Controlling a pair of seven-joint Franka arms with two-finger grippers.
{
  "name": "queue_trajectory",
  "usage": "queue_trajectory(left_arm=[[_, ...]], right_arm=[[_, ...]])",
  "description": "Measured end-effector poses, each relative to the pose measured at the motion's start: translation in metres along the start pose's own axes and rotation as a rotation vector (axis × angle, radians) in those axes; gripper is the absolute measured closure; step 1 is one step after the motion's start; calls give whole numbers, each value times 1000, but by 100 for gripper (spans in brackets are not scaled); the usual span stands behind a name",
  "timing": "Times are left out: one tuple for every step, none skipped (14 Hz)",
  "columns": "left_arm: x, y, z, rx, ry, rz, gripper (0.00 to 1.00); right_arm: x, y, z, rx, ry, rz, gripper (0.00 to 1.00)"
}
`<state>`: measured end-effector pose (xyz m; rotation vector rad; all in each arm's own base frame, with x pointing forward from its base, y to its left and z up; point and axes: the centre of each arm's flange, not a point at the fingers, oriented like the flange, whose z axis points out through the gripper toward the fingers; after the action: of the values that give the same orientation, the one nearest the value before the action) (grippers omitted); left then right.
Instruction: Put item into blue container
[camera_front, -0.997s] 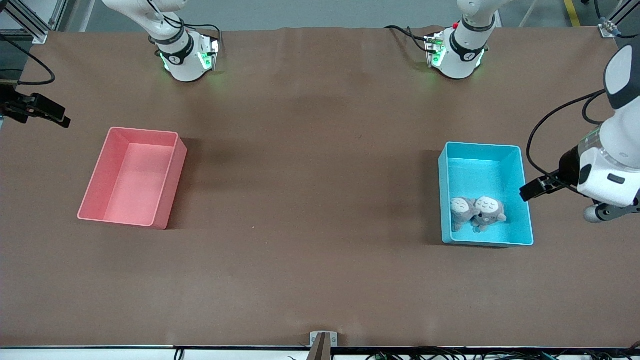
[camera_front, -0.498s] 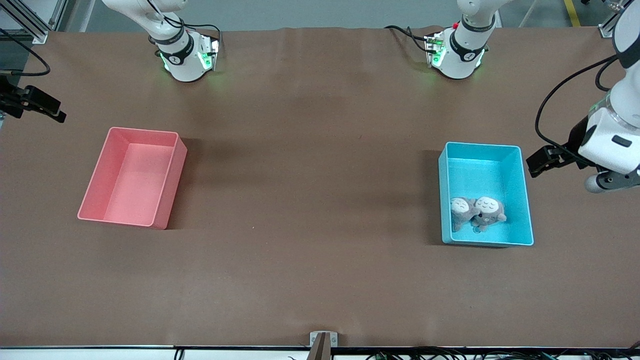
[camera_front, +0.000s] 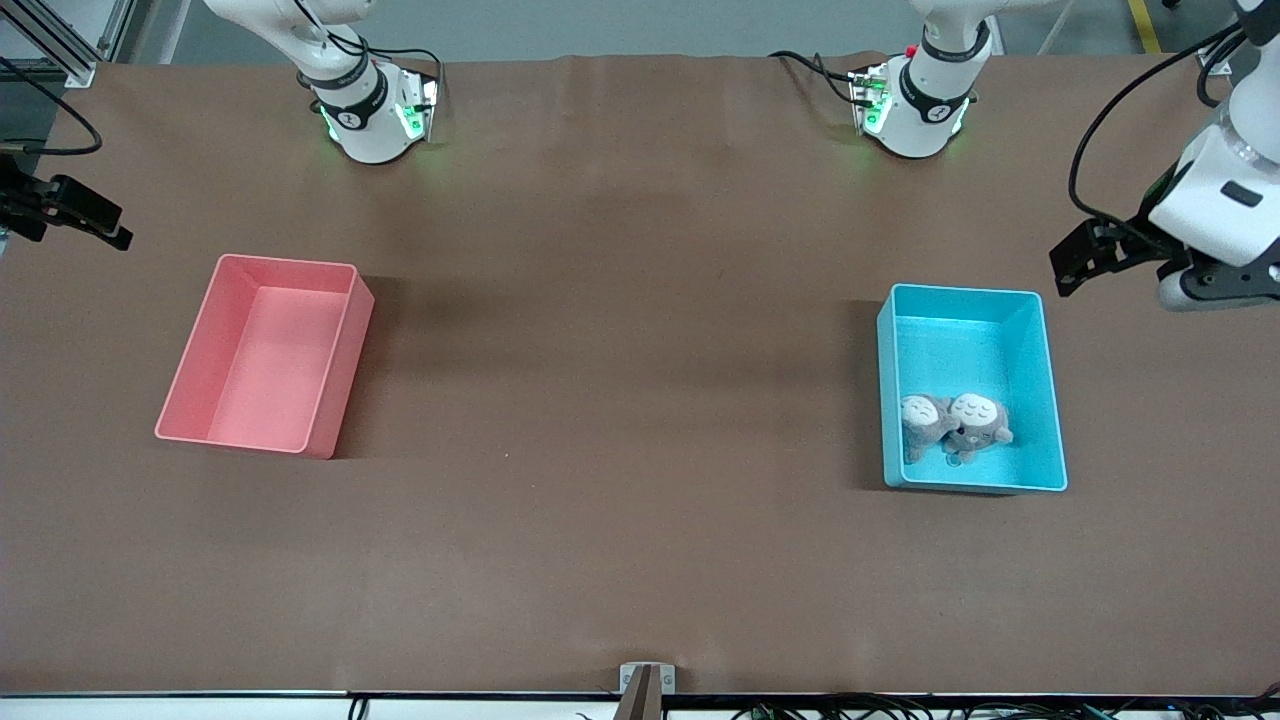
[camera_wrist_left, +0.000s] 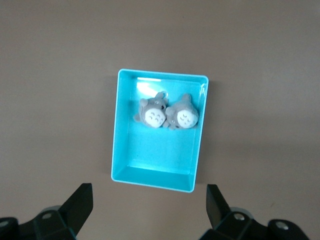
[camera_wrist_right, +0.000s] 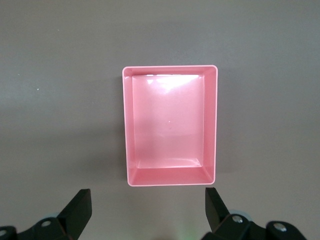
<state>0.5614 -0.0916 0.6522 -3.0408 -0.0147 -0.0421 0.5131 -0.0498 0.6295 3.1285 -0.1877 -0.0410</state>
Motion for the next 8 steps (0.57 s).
queue_trajectory(left_arm=[[-7, -4, -1, -7, -10, 0, 0], [-12, -11, -3, -20, -19, 2, 0], [-16, -19, -4, -28, -22, 15, 0], [-18, -27, -4, -32, -23, 30, 0], [-20, -35, -4, -35, -24, 37, 0], [-20, -39, -5, -36, -24, 42, 0], [-21, -39, -4, -36, -24, 47, 0], [-21, -36, -4, -36, -25, 52, 0]], right_arm=[[0, 0, 1, 1, -2, -1, 0], [0, -1, 1, 1, -4, -2, 0], [0, -1, 2, 1, -5, -4, 0], [0, -2, 2, 1, -7, -10, 0], [-1, -2, 2, 5, -8, -17, 0], [-1, -3, 2, 15, -9, -22, 0], [-1, -5, 2, 26, -11, -25, 0], [-1, -6, 2, 34, -11, -27, 0]])
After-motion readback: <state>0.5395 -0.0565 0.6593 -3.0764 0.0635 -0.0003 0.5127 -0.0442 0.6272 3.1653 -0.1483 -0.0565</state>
